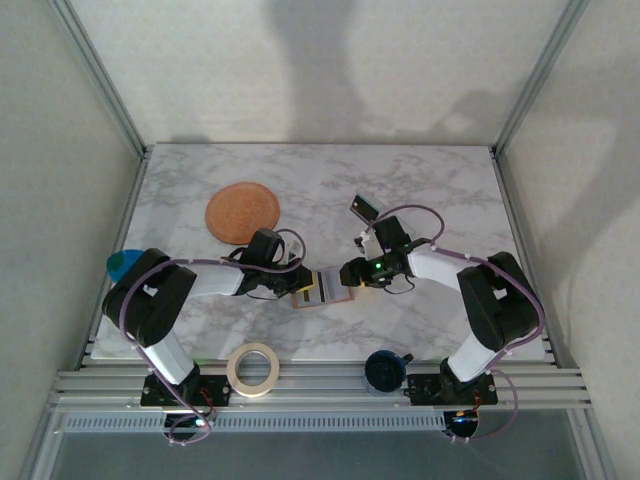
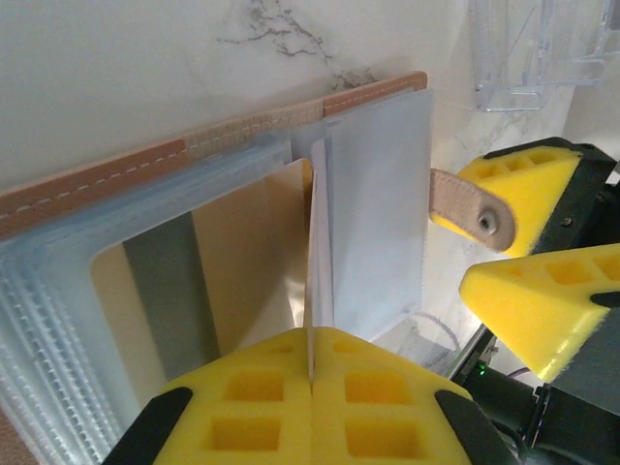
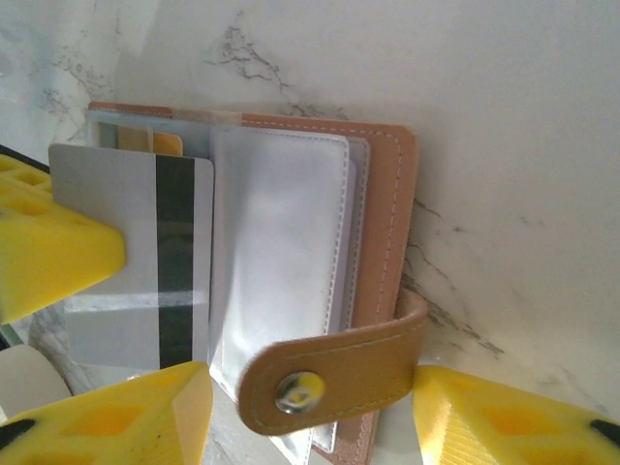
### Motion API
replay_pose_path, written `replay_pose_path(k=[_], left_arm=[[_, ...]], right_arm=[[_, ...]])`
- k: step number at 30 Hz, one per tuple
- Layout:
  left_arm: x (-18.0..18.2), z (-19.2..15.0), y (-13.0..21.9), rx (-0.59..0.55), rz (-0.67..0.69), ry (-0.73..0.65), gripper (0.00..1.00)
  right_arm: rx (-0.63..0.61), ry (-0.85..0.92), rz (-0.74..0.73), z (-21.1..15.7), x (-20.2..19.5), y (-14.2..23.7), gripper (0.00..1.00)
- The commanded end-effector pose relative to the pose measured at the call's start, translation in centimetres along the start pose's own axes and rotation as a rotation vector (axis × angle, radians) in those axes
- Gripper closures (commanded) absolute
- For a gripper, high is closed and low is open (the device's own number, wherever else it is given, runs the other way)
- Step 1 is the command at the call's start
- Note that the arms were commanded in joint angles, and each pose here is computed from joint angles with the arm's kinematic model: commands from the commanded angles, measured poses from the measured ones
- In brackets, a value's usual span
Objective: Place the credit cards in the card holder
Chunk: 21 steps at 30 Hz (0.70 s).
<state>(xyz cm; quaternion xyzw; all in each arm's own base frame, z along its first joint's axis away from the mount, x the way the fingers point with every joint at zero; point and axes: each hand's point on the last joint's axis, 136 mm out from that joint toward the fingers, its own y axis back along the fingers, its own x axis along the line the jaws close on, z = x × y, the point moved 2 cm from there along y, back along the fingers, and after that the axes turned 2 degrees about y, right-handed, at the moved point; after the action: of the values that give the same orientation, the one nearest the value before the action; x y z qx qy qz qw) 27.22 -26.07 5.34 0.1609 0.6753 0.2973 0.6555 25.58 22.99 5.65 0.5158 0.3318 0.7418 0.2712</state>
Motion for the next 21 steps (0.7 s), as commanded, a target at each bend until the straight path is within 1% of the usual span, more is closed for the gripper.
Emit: replay_pose_path(k=[1, 7, 12, 16, 21], left_arm=[[-0.75, 0.36, -0.17, 0.005, -0.046, 0.005, 1.00], [-0.75, 0.51, -0.33, 0.005, -0.044, 0.006, 1.00], [-0.52, 0.62, -0.54, 0.005, -0.036, 0.006, 1.00], [-0.37, 0.66, -0.65, 0.003, -0.033, 0.018, 1.00], [-0.54, 0.78, -0.44, -0.014, -0.040, 0.017, 1.00]], right_arm=[[0.002, -0.010, 0.026, -0.22, -0.03, -0.20, 0.44], [0.015, -0.013, 0.056, -0.35, 0.21, -0.61, 0.49], [0.017, -0.012, 0.067, -0.28, 0.33, -0.68, 0.50], [-0.002, -0.015, 0.055, -0.31, 0.24, -0.38, 0.50], [0.004, -0.017, 0.074, -0.39, 0.45, -0.49, 0.50]])
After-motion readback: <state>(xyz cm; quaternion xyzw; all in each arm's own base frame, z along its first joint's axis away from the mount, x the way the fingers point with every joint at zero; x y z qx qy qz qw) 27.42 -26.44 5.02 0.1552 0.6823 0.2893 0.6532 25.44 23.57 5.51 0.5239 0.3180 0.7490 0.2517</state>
